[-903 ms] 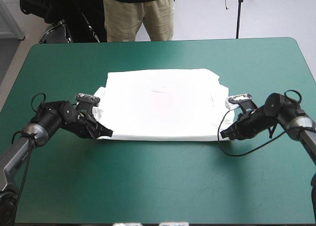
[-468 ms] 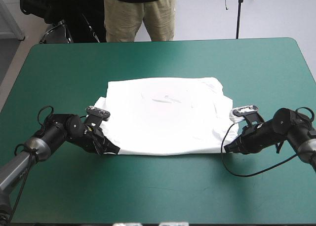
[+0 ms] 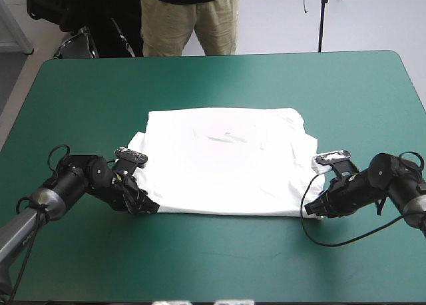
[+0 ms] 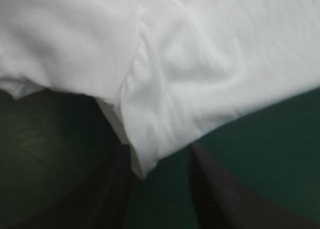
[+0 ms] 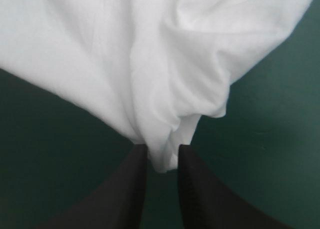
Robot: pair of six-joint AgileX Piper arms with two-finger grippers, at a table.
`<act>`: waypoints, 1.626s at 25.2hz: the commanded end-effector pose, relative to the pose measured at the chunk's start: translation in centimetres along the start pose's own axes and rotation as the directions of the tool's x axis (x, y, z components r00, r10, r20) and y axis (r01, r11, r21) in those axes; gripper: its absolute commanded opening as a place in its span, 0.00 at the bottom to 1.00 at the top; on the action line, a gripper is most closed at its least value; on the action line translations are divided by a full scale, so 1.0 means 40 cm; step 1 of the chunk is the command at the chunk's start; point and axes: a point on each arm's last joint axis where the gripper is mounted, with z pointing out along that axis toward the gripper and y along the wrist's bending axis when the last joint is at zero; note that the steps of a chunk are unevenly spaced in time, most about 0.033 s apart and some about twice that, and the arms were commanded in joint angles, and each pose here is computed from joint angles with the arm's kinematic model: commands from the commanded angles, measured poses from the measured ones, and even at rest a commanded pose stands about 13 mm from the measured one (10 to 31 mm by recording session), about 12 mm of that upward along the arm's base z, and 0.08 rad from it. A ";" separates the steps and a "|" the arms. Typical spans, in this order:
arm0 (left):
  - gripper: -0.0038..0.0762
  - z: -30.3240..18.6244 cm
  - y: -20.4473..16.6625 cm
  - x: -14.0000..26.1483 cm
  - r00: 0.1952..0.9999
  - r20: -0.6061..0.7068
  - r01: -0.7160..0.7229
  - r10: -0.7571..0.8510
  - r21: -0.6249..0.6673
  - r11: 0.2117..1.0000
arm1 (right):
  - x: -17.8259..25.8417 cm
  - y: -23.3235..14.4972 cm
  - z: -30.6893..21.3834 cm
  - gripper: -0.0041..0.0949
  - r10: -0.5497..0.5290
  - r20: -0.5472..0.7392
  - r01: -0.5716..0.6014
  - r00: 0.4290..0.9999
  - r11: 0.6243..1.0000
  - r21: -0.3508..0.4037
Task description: Fold the cloth
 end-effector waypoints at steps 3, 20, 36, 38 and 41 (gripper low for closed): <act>0.57 -0.112 -0.031 0.000 0.978 0.206 0.009 -0.011 0.012 1.000 | -0.001 0.023 -0.089 0.52 0.004 0.128 -0.009 0.992 0.999 0.036; 0.57 -0.181 0.149 -0.064 0.823 0.455 0.406 -0.340 -0.050 0.913 | -0.097 0.085 -0.391 0.52 -0.094 0.544 0.006 0.834 0.987 0.161; 0.03 0.050 0.259 -0.207 0.841 0.327 0.432 -0.432 0.075 0.899 | -0.111 0.080 -0.372 0.45 -0.067 0.527 0.000 0.847 0.992 0.126; 0.03 0.049 0.259 -0.208 0.842 0.330 0.428 -0.427 0.074 0.901 | -0.111 0.080 -0.372 0.45 -0.069 0.526 0.002 0.848 0.992 0.127; 0.03 0.040 0.261 -0.211 0.838 0.354 0.422 -0.415 0.061 0.904 | -0.111 0.080 -0.372 0.45 -0.076 0.525 0.008 0.848 0.991 0.131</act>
